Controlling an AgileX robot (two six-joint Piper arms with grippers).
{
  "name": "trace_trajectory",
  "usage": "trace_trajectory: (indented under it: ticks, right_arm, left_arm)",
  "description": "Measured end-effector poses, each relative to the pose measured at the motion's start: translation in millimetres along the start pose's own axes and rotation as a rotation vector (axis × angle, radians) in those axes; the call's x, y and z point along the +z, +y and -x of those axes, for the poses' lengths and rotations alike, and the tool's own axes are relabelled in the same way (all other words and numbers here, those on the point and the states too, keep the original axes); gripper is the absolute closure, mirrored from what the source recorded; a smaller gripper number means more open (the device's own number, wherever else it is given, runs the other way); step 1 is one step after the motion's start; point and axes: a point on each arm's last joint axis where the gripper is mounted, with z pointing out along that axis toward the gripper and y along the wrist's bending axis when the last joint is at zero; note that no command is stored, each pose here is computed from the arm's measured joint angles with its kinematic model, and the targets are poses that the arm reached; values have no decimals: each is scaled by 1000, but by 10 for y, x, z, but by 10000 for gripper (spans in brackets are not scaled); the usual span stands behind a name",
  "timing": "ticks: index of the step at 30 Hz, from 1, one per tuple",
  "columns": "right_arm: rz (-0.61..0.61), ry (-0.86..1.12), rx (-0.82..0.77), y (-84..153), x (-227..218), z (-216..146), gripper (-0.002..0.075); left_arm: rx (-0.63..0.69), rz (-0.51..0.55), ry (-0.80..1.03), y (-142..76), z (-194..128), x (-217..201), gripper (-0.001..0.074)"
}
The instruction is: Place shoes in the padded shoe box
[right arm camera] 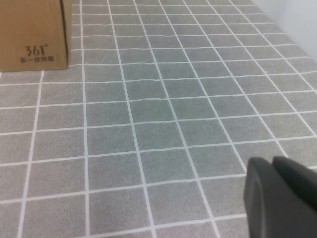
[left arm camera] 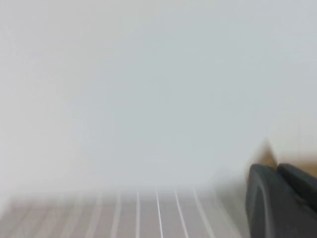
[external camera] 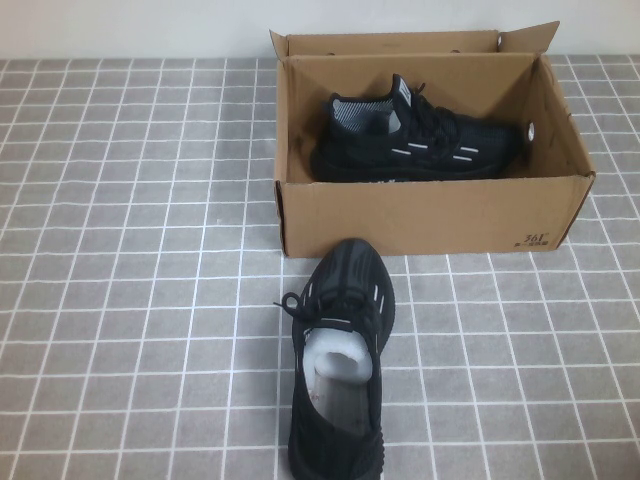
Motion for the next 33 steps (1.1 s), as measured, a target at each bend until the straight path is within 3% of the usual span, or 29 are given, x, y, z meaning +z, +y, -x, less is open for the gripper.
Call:
trace_trajectory:
  ticks: [5, 13, 19, 24, 27, 31, 33]
  right_arm:
    - [0, 0, 0, 0, 0, 0, 733]
    - [0, 0, 0, 0, 0, 0, 733]
    - [0, 0, 0, 0, 0, 0, 733]
    - [0, 0, 0, 0, 0, 0, 733]
    - [0, 0, 0, 0, 0, 0, 733]
    - [0, 0, 0, 0, 0, 0, 733]
    - [0, 0, 0, 0, 0, 0, 733]
  left_arm:
    - [-4, 23, -195, 22, 176, -17, 739]
    - [-8, 38, -310, 35, 277, -44, 739]
    - [-65, 65, -617, 73, 536, -169, 739]
    - [-134, 65, -795, 98, 1064, -274, 739]
    - [-106, 64, -816, 89, 1452, -346, 739]
    - [-103, 28, -747, 57, 1947, -373, 739]
    - [-95, -6, -596, 20, 2142, -288, 739]
